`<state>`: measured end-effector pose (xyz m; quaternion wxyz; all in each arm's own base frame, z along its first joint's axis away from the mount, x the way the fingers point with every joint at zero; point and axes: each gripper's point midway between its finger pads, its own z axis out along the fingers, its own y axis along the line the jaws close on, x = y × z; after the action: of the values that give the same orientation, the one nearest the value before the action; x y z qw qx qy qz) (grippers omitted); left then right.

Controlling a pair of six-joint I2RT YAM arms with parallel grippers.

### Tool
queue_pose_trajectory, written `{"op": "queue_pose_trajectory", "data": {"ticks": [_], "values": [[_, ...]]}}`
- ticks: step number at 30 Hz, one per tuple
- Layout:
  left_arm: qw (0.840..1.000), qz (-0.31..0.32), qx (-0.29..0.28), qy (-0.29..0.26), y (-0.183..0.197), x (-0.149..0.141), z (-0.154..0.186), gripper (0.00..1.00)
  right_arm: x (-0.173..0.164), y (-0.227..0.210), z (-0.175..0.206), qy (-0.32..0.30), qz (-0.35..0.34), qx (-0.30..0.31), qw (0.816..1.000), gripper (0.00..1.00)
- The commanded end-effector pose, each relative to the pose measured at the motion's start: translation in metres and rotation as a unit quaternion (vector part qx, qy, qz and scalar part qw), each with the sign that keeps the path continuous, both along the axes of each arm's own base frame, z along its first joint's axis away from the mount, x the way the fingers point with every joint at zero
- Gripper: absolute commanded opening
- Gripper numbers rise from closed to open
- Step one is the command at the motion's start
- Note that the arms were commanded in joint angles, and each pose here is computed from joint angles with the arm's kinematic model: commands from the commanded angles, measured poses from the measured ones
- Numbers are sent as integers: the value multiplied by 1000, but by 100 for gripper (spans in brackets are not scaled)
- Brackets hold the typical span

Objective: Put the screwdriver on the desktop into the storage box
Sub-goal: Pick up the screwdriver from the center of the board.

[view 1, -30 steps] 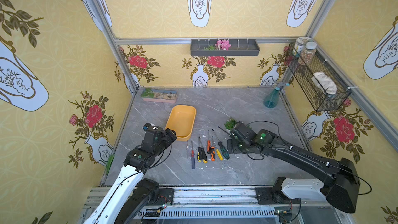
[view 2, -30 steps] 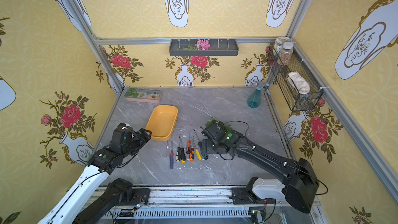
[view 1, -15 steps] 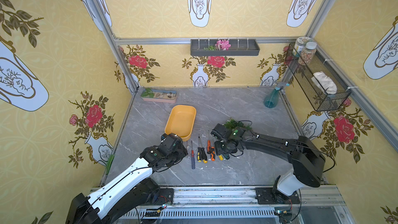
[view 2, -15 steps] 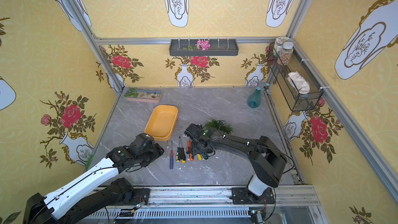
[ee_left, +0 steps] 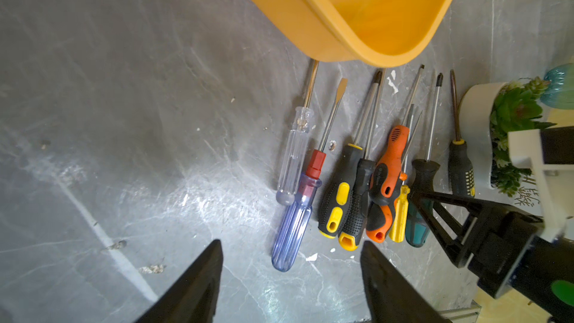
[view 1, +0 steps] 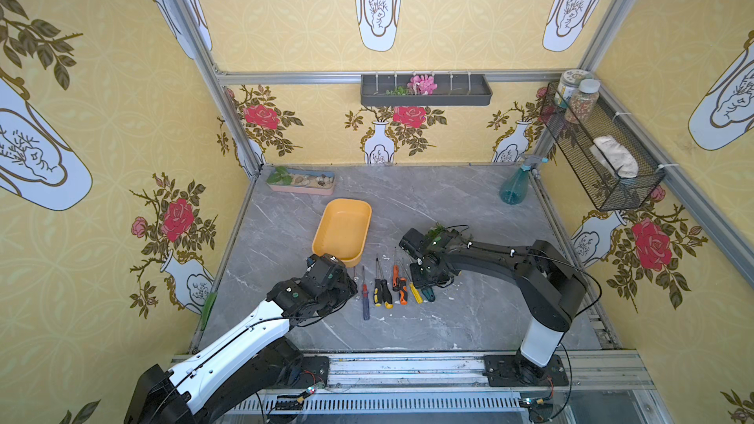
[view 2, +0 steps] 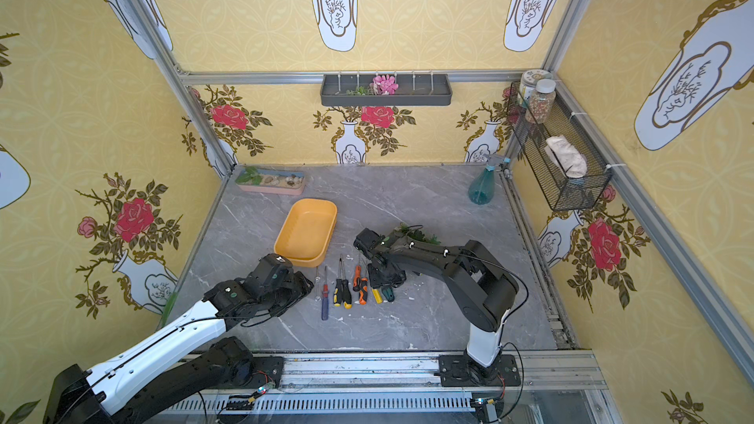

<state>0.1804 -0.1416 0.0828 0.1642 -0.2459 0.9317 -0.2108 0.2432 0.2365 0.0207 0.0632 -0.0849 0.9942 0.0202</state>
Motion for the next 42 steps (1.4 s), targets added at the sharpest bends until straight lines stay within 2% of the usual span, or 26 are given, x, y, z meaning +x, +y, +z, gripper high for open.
{"op": "queue_pose_trajectory", "data": {"ticks": [1,6,16,29,42], "values": [[1000,1,-3,1,0,-1,-2,72,3,-3,-5,1,13,-15,1000,47],[1000,6,-4,-1,2,-2,-3,72,6,-6,-13,8,19,-31,999,46],[1000,7,2,-2,3,-1,-4,72,4,-9,-18,14,28,-43,999,33],[1000,11,3,-3,4,0,-6,73,1,-12,-10,8,29,-39,999,26],[1000,18,4,-4,7,-1,-8,73,0,-12,7,-6,18,-23,1000,15]]}}
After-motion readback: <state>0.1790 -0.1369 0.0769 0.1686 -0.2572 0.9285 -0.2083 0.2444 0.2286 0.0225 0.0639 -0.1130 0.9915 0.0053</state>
